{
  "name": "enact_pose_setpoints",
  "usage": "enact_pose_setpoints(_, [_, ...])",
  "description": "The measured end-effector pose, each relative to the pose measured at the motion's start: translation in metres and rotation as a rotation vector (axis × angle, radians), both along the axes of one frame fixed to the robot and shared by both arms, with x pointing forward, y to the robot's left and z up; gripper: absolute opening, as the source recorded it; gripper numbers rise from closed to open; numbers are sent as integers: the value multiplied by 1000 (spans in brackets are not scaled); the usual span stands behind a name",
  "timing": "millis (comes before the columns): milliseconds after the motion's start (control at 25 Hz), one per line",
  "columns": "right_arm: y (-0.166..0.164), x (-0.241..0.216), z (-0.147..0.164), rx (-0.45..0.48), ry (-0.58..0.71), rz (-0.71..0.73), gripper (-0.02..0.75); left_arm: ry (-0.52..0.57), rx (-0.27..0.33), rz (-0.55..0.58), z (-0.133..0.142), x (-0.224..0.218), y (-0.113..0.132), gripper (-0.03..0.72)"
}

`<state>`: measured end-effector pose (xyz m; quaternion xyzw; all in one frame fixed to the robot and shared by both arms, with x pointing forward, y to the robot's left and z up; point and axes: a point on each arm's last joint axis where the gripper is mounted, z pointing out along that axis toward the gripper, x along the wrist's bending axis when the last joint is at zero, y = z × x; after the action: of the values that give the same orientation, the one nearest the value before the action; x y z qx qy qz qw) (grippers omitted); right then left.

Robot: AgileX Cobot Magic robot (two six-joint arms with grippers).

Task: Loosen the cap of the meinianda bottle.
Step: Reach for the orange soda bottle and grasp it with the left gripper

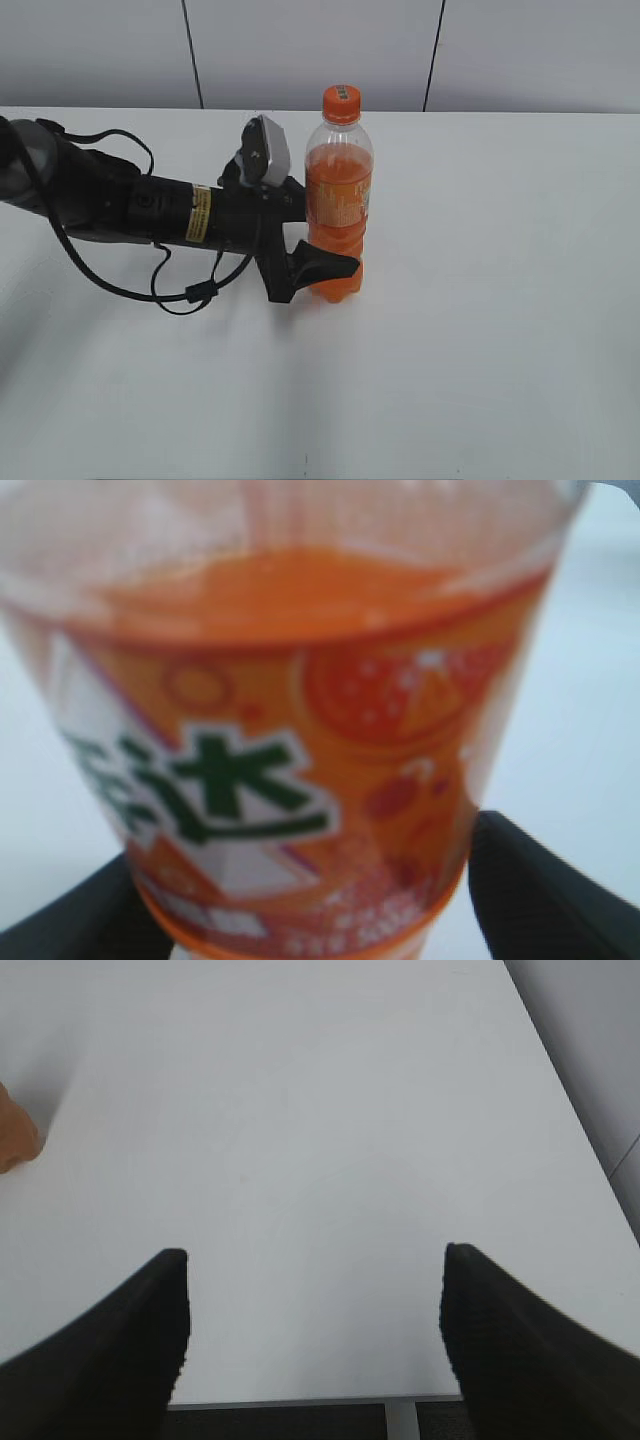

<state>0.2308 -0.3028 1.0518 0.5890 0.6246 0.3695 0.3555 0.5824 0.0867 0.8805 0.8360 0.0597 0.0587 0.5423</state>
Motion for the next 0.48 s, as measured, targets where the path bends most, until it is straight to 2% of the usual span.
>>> enact_pose_setpoints(160, [0,0,0,0,0,0,586,33,8,17,-13,1,0,521])
enact_pose_setpoints(480, [0,0,0,0,0,0,586,51,-16,65,-14,4,0,520])
